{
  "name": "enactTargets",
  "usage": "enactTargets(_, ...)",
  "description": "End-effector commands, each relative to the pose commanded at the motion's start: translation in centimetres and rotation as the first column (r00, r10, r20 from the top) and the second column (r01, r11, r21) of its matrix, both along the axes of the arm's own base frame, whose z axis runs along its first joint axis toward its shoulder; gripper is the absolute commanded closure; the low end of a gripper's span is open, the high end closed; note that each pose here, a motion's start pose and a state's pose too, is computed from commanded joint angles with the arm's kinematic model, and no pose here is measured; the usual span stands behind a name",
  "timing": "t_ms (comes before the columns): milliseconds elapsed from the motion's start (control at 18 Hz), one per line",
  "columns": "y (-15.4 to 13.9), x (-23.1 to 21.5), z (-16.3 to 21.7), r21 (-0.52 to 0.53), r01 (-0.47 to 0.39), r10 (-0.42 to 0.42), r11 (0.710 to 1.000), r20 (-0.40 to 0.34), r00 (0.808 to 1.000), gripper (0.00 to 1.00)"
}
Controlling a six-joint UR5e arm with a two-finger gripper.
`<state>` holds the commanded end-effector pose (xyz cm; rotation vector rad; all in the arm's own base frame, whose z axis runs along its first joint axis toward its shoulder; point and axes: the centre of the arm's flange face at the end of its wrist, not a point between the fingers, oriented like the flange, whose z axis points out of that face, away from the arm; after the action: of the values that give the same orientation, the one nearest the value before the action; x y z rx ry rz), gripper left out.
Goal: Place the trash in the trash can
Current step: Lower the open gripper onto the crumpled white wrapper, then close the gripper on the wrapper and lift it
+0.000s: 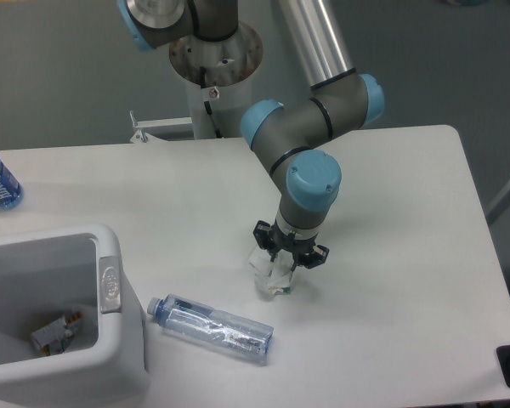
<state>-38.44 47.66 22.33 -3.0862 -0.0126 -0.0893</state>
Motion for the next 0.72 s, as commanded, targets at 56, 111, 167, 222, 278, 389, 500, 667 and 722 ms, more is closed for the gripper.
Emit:
enactTargets(56, 0.0, -0.1, 0.1, 0.001, 0.003, -0.003, 1.000, -0.004, 1.000, 0.98)
enactTargets(111, 0.0, -0.1, 0.3, 0.003, 0.003, -0.003, 1.000, -0.006, 1.000, 0.98)
enactTargets(167, 0.0, -0.1, 0.4, 0.004, 0.005, -0.005, 1.000, -0.007, 1.000, 0.98)
enactTargets(222, 0.0, -0.1, 0.8, 0.010, 0.008, -0.008, 1.000, -0.013, 1.000, 0.98)
enactTargets(278, -0.1, -0.3, 1.0, 0.011, 0.006, -0.006, 1.000, -0.014, 1.000, 0.98)
enactTargets(389, -0.3, -0.5, 1.6, 0.017, 0.005, -0.004, 1.000, -0.023, 1.000, 0.98)
enactTargets(500, -0.4, -1.1, 2.5, 0.026, 0.002, -0.001, 1.000, -0.032, 0.999, 0.98)
enactTargets(667, -1.3, -1.9, 4.6, 0.053, 0.006, -0.003, 0.999, -0.068, 0.998, 0.98)
enactTargets(722, -2.1, -2.5, 5.6, 0.064, 0.001, 0.004, 0.998, -0.083, 0.997, 0.98)
